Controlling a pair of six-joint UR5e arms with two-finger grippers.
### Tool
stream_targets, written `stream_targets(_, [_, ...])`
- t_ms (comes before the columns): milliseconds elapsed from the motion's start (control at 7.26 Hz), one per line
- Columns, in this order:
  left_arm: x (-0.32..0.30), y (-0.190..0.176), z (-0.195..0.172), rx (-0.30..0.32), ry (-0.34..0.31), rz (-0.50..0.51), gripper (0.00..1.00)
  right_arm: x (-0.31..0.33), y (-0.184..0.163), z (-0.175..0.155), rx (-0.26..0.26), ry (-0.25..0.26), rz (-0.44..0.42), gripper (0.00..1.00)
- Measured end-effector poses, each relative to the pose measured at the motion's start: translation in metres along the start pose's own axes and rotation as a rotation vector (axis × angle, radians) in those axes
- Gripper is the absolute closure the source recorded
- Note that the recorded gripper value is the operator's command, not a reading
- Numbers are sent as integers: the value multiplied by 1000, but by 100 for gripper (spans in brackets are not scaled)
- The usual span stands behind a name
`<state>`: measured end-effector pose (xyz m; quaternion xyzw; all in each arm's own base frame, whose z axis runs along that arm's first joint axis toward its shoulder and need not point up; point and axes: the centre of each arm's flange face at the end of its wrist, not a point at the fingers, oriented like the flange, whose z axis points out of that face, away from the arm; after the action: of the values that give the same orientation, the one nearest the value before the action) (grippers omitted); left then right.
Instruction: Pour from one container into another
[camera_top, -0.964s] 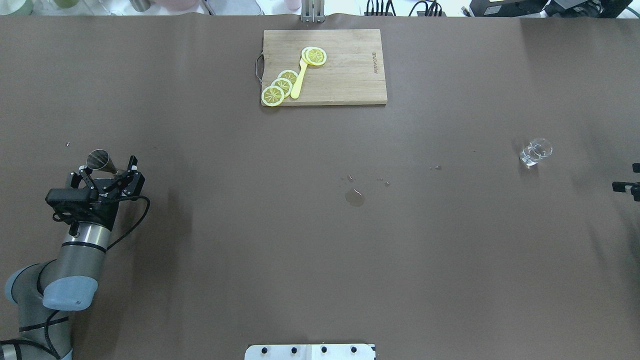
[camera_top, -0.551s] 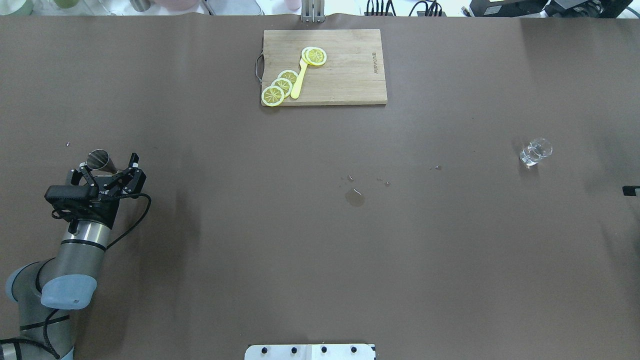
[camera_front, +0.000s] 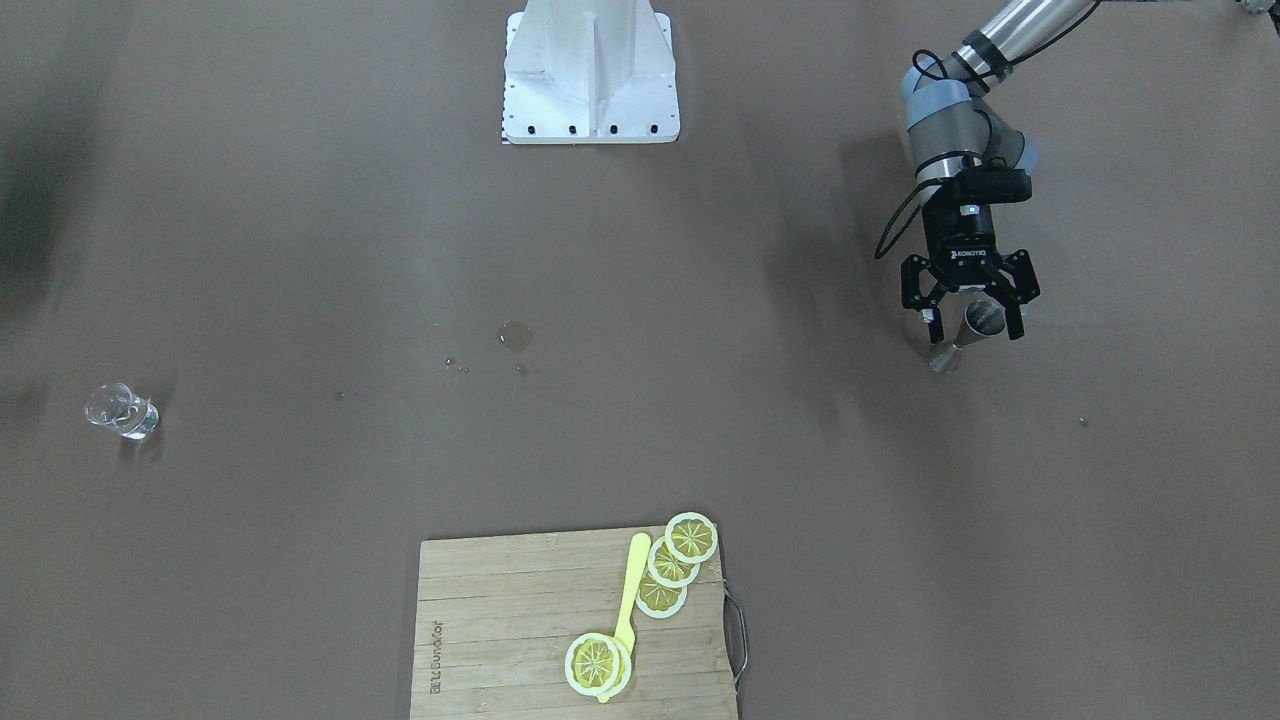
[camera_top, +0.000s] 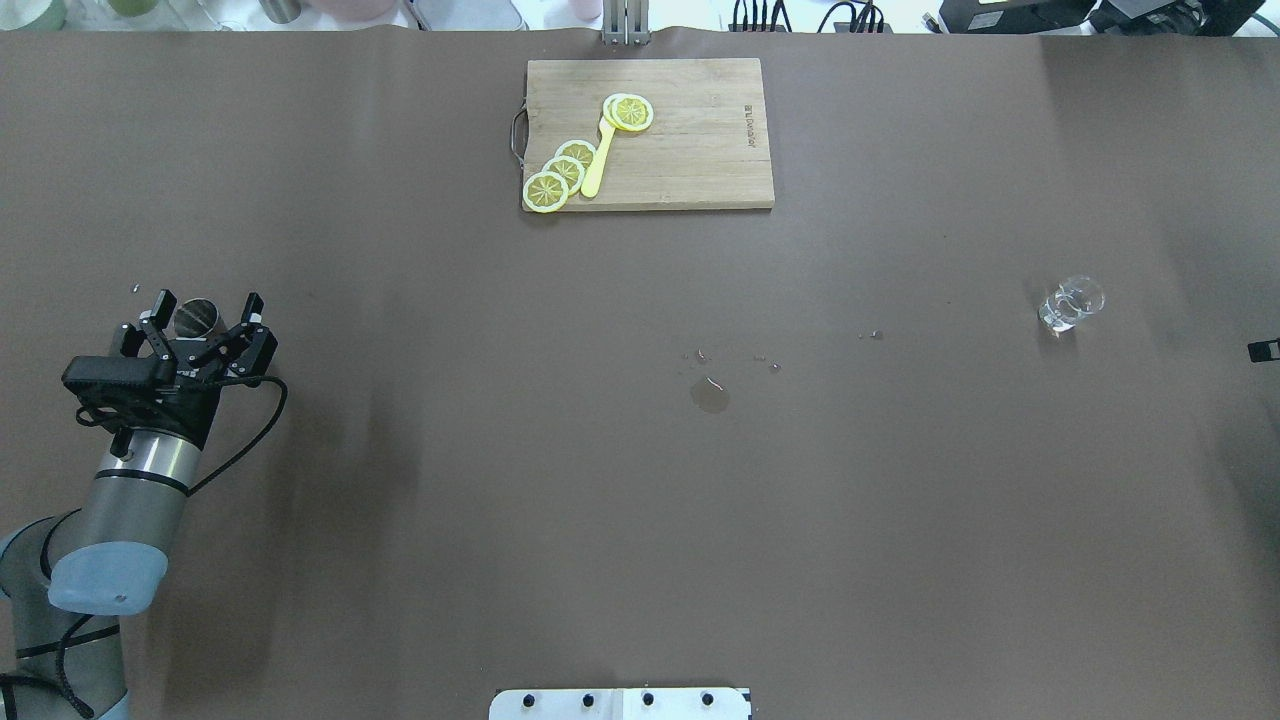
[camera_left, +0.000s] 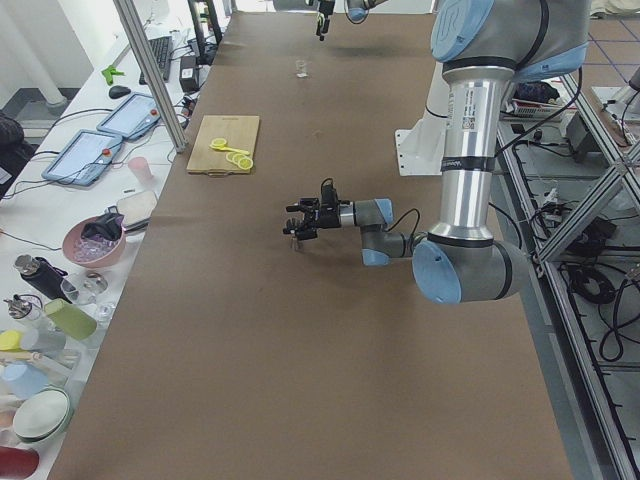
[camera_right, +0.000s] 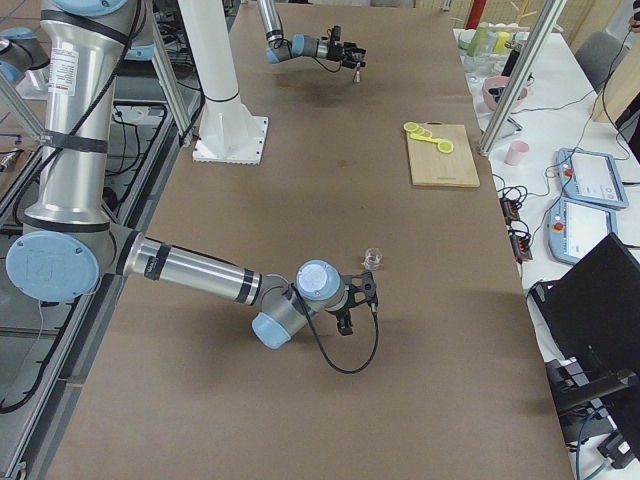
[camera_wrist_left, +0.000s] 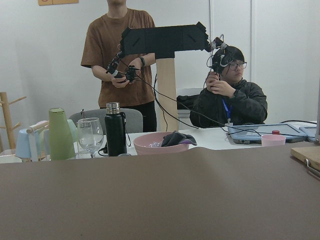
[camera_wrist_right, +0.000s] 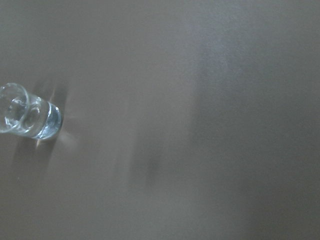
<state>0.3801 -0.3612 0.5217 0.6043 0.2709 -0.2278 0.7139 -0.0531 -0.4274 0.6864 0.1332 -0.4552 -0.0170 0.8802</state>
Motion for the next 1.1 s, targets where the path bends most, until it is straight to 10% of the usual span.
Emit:
stream_targets(689, [16,-63,-10,-139,168,-64,2,-8,-20,-59,-230,160,427,0])
stream_targets(1102, [23,-93,7,-312,273,-53,2,10,-5,-79,-284,158,261,0])
